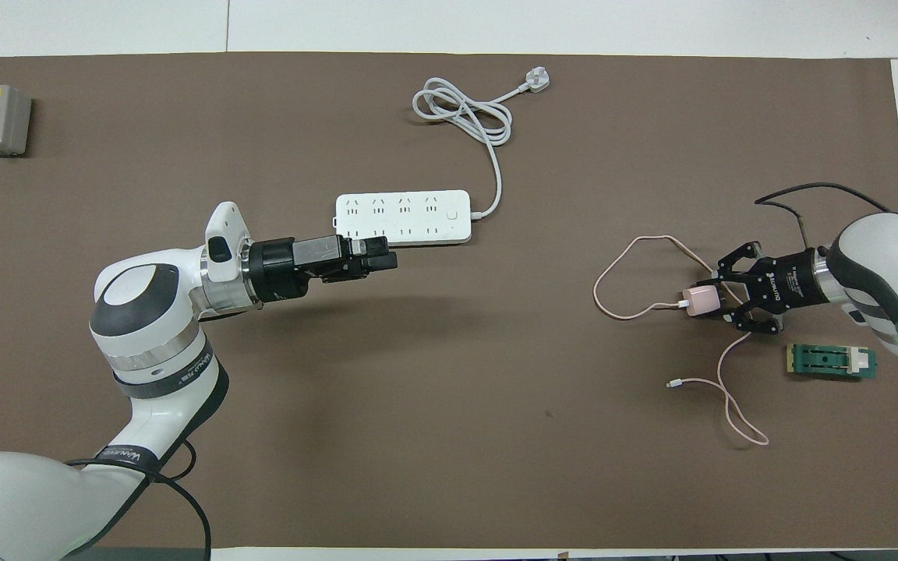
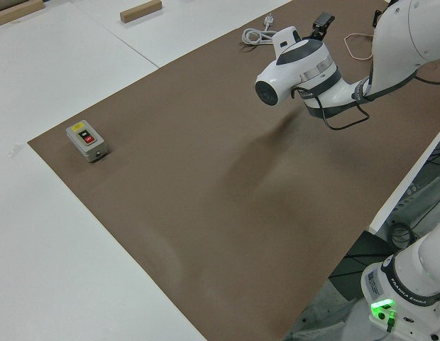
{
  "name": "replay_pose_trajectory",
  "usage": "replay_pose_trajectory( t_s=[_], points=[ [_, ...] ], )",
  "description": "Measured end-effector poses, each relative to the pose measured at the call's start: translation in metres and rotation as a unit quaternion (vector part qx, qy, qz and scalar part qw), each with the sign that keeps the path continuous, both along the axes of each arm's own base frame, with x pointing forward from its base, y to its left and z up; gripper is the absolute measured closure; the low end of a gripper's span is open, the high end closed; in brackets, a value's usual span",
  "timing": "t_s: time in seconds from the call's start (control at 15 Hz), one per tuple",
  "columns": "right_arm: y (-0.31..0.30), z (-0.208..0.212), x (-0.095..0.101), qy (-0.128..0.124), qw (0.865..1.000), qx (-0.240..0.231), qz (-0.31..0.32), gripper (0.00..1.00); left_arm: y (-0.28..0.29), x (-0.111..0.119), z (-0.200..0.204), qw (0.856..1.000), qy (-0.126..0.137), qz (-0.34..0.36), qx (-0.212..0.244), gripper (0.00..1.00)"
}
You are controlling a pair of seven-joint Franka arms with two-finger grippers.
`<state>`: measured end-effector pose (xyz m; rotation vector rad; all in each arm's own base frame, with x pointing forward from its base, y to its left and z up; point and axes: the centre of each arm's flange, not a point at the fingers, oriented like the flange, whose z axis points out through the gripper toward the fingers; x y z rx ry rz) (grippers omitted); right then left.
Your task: Plug charger into power strip
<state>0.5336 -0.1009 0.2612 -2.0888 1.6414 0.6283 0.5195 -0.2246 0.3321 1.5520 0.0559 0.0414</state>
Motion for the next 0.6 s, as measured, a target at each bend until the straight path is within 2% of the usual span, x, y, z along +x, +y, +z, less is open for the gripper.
replay_pose_trajectory(
  t_s=[0.27,0.47,0.6],
  points=[
    [0.015,0.031,0.020,0.005,1.000,0.019,-0.010,0.52,0.002,0.001,-0.003,1.000,-0.004,0.007,0.008,0.00],
    [0.063,0.086,0.038,0.011,1.000,0.020,-0.020,0.52,0.000,0.000,-0.004,1.000,-0.006,0.006,0.011,0.00],
    [0.107,0.123,0.041,0.014,0.999,0.017,-0.026,0.52,-0.003,-0.001,-0.004,1.000,-0.007,0.005,0.013,0.00]
  ],
)
